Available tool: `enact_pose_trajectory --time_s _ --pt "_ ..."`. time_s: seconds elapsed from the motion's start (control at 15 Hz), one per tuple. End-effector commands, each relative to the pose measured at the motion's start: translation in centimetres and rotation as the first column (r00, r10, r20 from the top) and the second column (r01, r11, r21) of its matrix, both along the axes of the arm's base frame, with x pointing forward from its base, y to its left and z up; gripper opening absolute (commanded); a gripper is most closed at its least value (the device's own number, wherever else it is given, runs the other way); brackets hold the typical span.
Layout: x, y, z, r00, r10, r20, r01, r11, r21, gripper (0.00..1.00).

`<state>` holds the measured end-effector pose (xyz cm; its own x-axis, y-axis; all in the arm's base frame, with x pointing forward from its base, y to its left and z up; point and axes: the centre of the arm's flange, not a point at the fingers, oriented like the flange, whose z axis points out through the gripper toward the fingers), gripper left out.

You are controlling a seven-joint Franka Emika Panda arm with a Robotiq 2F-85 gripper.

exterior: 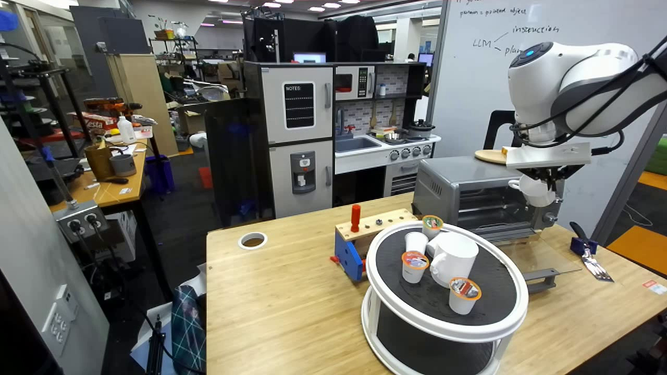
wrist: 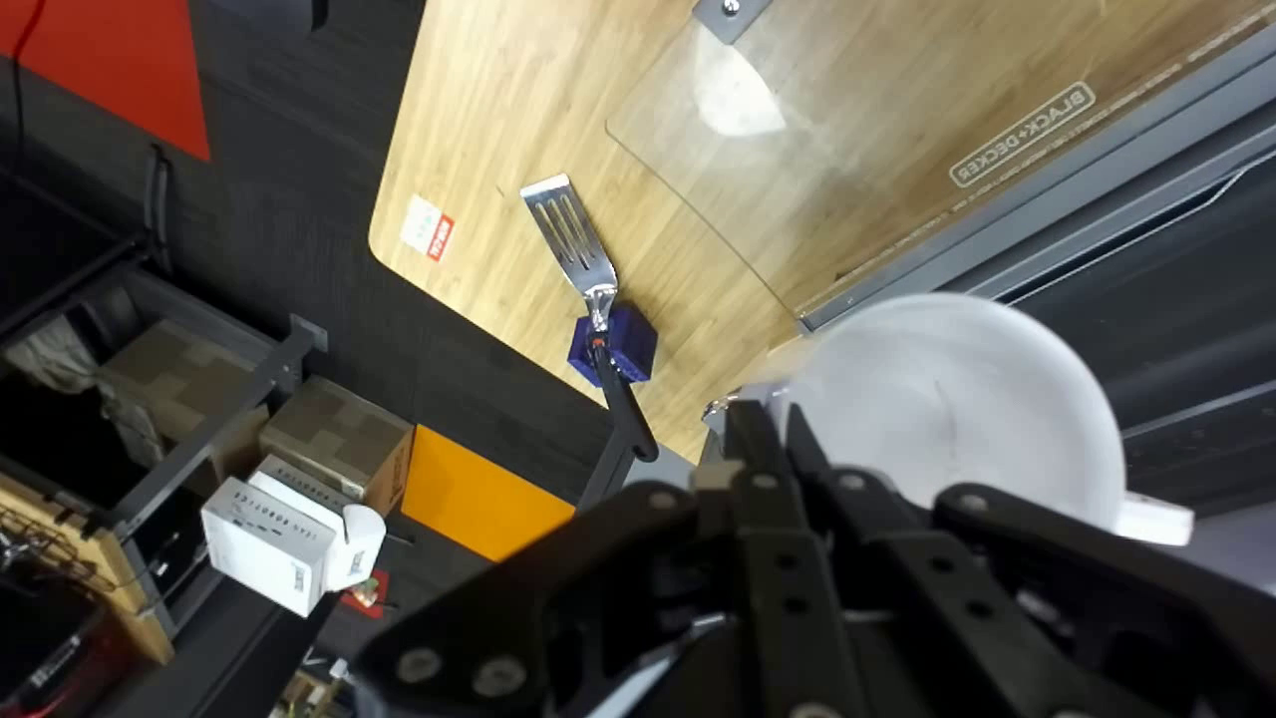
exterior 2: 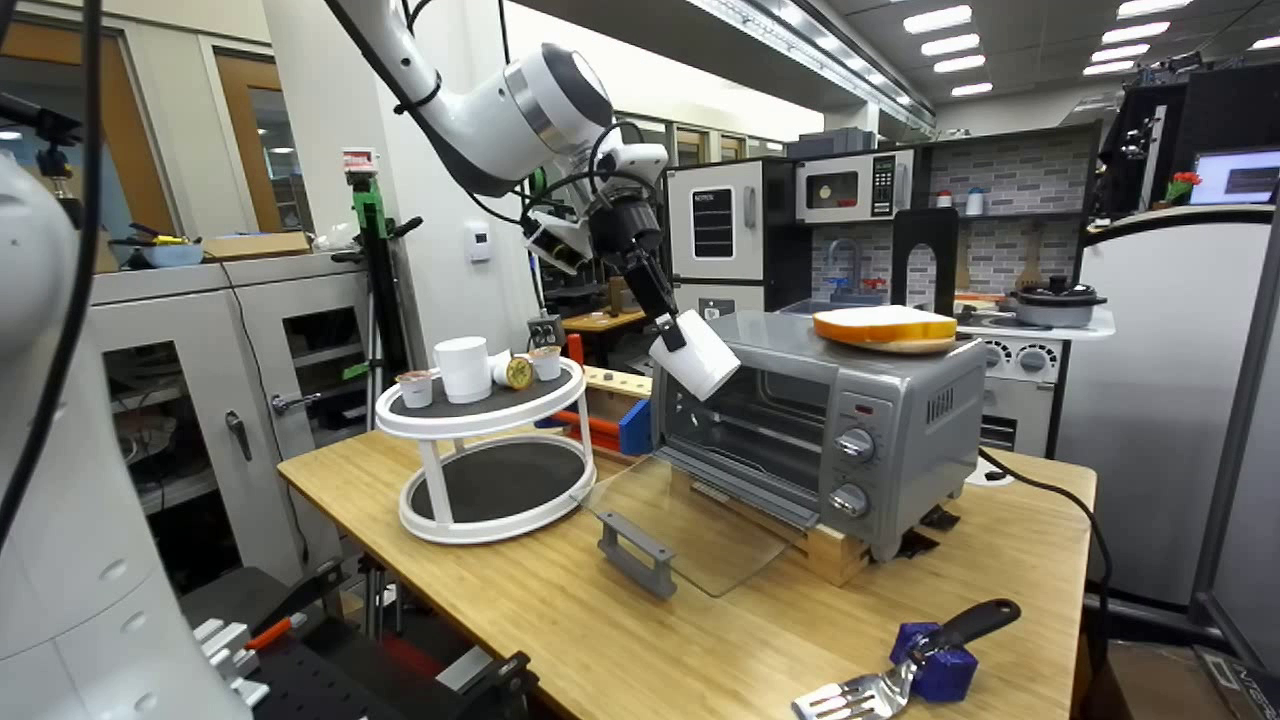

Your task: Open the oven door, place the mug on the right inside the oven

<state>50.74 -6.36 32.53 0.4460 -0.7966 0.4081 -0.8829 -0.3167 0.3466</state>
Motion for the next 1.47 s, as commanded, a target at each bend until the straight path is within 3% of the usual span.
enact_pose_trajectory --time_s 0.0,0.2,0.47,1.07,1.4 --pt "-0.6 0.6 -0.6 0.997 0.074 0.01 -0.074 0.997 -0.032 0.01" --pt "-1.0 1.6 -1.2 0.993 0.116 -0.004 -0.116 0.992 -0.046 0.01" --pt "-0.1 2.5 -3.1 0.97 0.232 -0.076 -0.241 0.96 -0.141 0.01" --pt "3.7 7.4 -7.4 0.865 0.466 -0.187 -0.496 0.849 -0.179 0.01" --pt "5.0 7.6 -7.9 0.856 0.48 -0.191 -0.509 0.848 -0.15 0.01"
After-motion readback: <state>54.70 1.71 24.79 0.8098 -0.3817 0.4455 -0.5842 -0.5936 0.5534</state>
